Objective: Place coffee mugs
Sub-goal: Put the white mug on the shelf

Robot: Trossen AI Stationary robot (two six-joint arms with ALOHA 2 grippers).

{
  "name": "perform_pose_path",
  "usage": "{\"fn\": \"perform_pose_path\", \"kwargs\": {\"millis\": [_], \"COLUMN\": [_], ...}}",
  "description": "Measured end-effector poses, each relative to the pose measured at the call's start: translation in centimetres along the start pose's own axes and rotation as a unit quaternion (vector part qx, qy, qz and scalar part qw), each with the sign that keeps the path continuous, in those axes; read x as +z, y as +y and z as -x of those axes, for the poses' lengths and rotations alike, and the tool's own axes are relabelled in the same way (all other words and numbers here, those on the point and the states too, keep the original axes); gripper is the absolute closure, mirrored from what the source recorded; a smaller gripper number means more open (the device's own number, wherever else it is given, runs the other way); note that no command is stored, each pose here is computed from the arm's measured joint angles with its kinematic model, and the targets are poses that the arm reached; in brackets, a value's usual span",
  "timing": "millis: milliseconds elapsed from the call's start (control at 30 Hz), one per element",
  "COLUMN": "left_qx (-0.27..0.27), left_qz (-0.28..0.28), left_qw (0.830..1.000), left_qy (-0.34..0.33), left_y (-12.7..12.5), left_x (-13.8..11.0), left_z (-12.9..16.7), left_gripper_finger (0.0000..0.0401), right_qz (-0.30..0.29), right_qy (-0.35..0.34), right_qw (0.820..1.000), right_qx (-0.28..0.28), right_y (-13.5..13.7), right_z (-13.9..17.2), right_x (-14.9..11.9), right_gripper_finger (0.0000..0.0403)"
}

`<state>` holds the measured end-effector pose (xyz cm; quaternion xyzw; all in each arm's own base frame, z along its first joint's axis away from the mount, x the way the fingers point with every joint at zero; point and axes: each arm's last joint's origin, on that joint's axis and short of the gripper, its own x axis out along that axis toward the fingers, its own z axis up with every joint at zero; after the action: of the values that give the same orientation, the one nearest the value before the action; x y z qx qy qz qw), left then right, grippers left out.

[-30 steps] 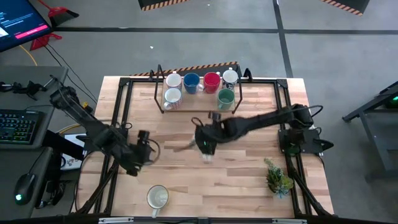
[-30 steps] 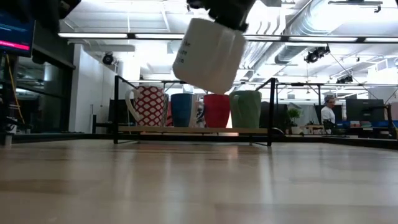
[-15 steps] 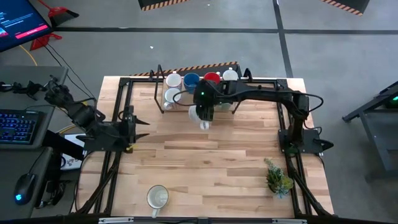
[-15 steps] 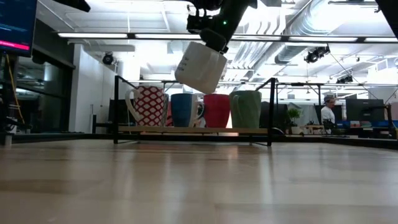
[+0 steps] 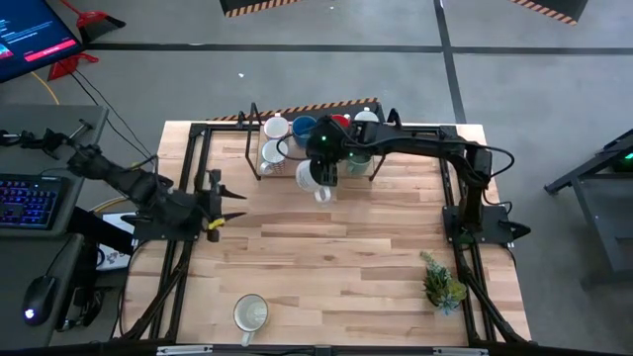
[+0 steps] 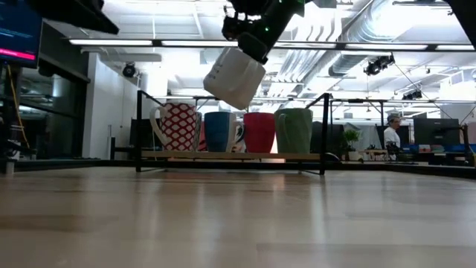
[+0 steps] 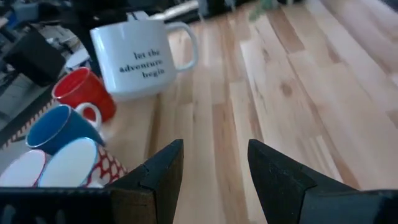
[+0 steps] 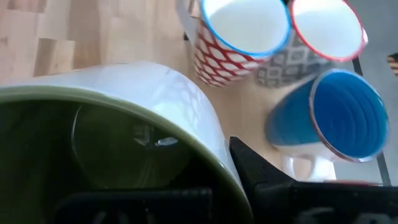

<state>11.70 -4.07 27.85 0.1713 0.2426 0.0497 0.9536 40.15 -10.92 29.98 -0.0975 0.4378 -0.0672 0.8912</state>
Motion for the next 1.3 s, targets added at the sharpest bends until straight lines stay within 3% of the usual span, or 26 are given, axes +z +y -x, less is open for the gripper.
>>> {"fn": "perform_pose_path", "kwargs": {"millis": [167, 333, 467, 667, 867, 1300], "left_qx": [-0.003, -0.053, -0.107, -0.143, -0.131, -0.108], "left_qz": [0.046, 0.091, 0.096, 0.155, 0.214, 0.241], "left_qw": [0.998, 0.994, 0.989, 0.977, 0.967, 0.965], "left_qy": [-0.036, -0.032, -0.02, -0.018, -0.043, 0.0], "left_y": [0.9, 1.8, 2.5, 3.9, 4.9, 5.4], "left_x": [-2.0, -2.8, -3.1, -3.3, -2.8, -3.4], "left_z": [-0.8, -1.5, -2.4, -3.5, -4.2, -5.8], "left_gripper_finger": [0.0231, 0.0231, 0.0231, 0.0231, 0.0231, 0.0231], "right_qz": [-0.016, -0.018, -0.024, -0.041, -0.043, -0.044], "right_qy": [0.003, 0.004, 0.014, 0.044, 0.067, 0.088], "right_qw": [1.0, 1.0, 0.999, 0.997, 0.995, 0.994], "right_qx": [0.002, 0.007, 0.031, 0.039, 0.053, 0.046], "right_y": [-1.2, -1.3, -1.6, -2.1, -2.9, -4.2], "right_z": [-0.1, -0.1, -0.1, -1.5, -3.0, -2.8], "right_x": [-0.5, -0.6, -1.0, -1.9, -2.9, -3.5], "right_gripper_finger": [0.0403, 0.0403, 0.0403, 0.0403, 0.0403, 0.0403]}}
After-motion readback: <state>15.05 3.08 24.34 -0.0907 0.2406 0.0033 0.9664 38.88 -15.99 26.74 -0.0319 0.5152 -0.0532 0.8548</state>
